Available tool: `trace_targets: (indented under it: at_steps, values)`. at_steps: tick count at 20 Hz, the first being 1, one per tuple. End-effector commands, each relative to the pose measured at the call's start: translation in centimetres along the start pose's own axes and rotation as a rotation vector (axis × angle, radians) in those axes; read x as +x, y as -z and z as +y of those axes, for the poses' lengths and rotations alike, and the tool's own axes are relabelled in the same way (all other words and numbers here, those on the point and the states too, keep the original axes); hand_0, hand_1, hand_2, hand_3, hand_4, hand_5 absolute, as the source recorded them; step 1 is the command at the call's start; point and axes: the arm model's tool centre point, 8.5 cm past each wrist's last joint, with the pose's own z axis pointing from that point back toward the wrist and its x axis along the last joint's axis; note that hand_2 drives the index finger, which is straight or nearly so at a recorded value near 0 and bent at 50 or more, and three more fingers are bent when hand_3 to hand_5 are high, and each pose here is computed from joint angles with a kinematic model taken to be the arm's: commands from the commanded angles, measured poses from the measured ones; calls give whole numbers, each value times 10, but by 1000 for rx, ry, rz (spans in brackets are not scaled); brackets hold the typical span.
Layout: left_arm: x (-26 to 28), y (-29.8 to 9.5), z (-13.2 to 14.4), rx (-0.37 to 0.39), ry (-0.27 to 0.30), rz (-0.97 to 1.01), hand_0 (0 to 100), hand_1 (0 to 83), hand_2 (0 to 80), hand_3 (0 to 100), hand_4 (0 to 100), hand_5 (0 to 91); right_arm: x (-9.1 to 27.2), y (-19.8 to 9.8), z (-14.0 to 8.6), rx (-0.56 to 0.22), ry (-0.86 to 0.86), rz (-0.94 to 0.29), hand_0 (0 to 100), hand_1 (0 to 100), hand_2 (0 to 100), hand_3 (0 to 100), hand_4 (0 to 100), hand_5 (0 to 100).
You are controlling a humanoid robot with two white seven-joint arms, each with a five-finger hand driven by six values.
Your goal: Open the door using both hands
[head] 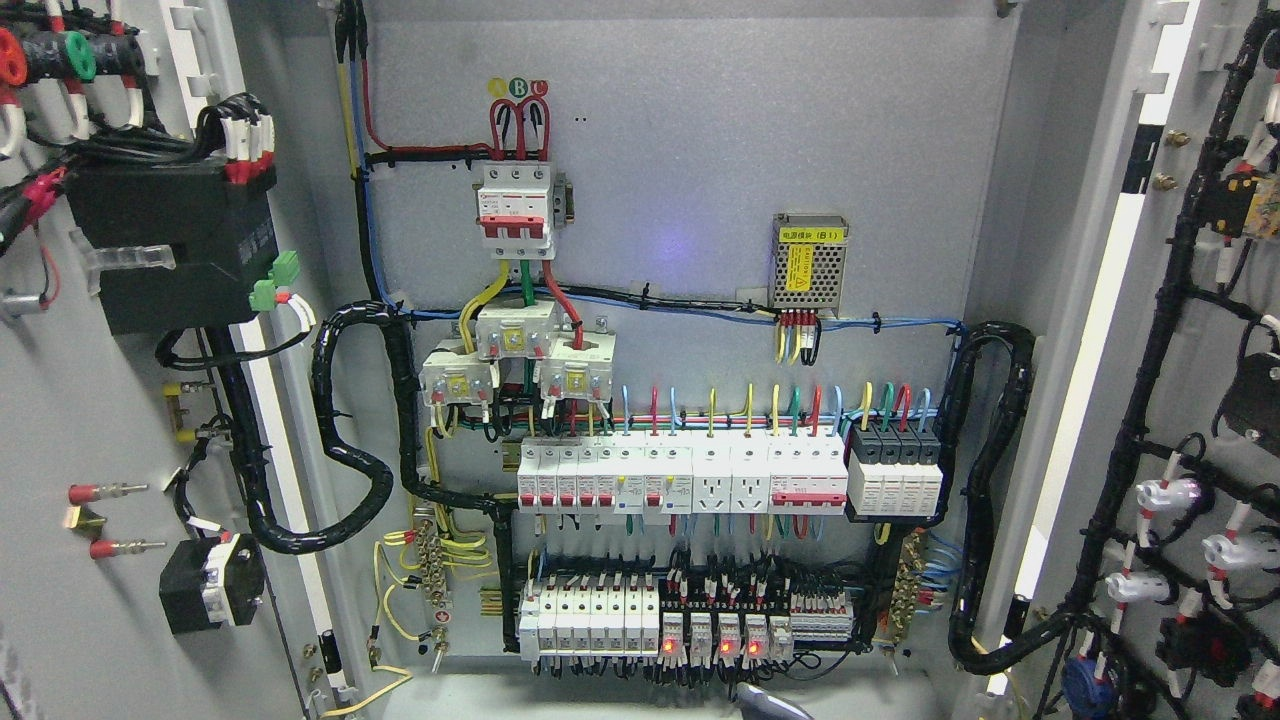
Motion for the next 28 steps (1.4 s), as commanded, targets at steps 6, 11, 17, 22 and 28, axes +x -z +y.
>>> trace_targets:
  at_steps: [6, 11, 17, 22, 28]
  values:
    - [129, -15, -2, -166, 194, -376, 0, 0, 0, 0, 0, 0, 36, -35, -49, -44, -209, 25, 0, 0, 0, 0, 0, 0]
    - [168, -17, -7, -206, 239, -481, 0, 0, 0, 0, 0, 0, 41, -36, -49, -41, -208, 19, 0, 0, 0, 0, 0, 0]
    - [212, -8, -13, -236, 280, -609, 0, 0, 0, 0, 0, 0, 48, -51, -56, -78, -245, -10, 0, 0, 0, 0, 0, 0]
    - [239, -3, -14, -254, 316, -681, 0, 0, 0, 0, 0, 0, 63, -62, -70, -156, -171, -89, 0, 0, 0, 0, 0, 0]
    - [258, -8, -22, -285, 339, -737, 0, 0, 0, 0, 0, 0, 80, -77, -87, -197, -198, -107, 0, 0, 0, 0, 0, 0]
